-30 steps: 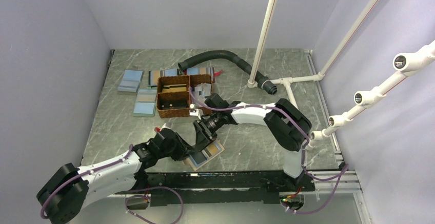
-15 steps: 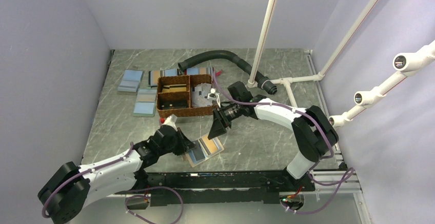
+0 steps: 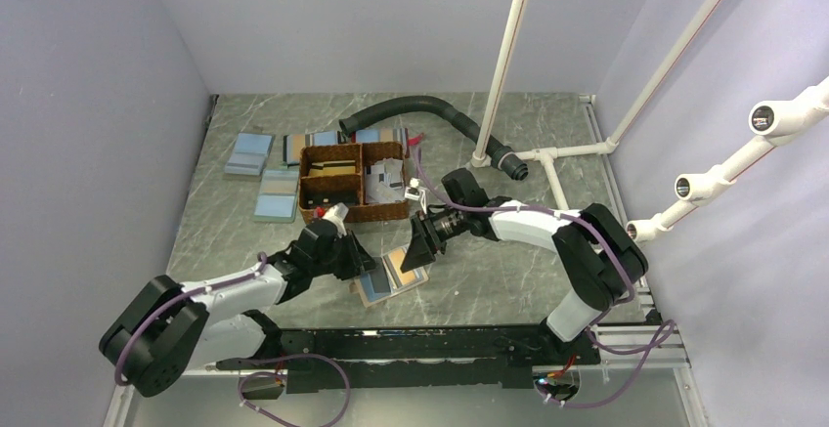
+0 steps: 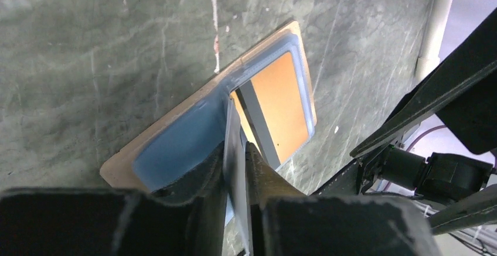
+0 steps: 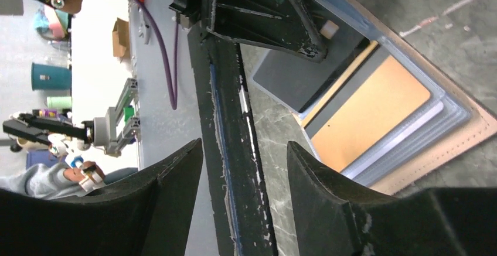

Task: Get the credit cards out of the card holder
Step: Remove the credit card from the card holder.

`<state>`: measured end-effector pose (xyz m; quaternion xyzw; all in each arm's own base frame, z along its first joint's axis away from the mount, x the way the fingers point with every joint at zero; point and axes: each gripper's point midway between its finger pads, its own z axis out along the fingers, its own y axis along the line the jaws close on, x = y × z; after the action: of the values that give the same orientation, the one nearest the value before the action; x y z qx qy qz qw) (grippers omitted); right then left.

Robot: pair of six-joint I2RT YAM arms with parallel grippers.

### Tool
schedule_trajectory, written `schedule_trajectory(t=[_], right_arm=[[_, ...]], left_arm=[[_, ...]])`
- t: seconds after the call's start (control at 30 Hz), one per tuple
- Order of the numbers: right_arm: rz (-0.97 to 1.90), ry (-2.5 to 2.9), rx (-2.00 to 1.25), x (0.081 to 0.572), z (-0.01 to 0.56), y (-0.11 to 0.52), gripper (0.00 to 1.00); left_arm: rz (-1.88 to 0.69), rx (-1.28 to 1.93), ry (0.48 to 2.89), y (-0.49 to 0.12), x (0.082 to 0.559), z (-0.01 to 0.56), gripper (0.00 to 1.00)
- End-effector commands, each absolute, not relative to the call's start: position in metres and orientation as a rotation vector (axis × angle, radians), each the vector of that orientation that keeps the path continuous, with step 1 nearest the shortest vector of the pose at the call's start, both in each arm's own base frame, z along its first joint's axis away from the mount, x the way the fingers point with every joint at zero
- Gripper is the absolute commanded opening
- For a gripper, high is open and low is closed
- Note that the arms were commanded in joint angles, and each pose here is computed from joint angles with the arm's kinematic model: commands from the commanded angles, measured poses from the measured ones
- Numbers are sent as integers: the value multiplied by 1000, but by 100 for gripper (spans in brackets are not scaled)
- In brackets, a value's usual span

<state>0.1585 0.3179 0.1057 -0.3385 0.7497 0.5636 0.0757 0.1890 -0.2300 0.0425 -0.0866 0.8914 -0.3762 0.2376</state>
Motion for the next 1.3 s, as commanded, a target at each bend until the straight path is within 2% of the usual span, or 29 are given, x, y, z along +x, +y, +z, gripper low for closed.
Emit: schedule_trajectory(t=[0.0, 0.1, 0.27, 0.43, 0.53, 0.77, 1.03, 1.17, 1.23, 1.27], right_arm=[[1642, 2233, -963, 169, 103, 331, 56], [1618, 2270, -953, 167, 97, 336, 55], [1584, 2324, -924, 174, 88, 338, 53], [1586, 2351, -891, 176, 85, 340, 51], [1598, 2356, -883, 176, 87, 341, 51], [1579, 2384, -857, 180, 83, 341, 51], [1559, 2404, -838, 182, 80, 340, 49], [1563, 2406, -835, 182, 81, 341, 49], [1570, 2407, -835, 181, 81, 341, 49], [1577, 2406, -833, 181, 82, 342, 49]], left_arm=[[-1127, -306, 2437, -243, 195, 51, 26], [-1163, -398, 2468, -244, 189, 47, 35], [-1215, -505, 2474, -245, 185, 53, 37], [-1196, -590, 2480, -237, 180, 56, 34], [-1200, -629, 2468, -234, 178, 57, 25], [-1196, -634, 2500, -238, 179, 56, 34], [-1172, -687, 2541, -237, 176, 48, 31], [-1194, -671, 2505, -236, 177, 57, 35], [-1192, -669, 2498, -234, 176, 59, 32], [-1188, -676, 2495, -233, 175, 59, 25]])
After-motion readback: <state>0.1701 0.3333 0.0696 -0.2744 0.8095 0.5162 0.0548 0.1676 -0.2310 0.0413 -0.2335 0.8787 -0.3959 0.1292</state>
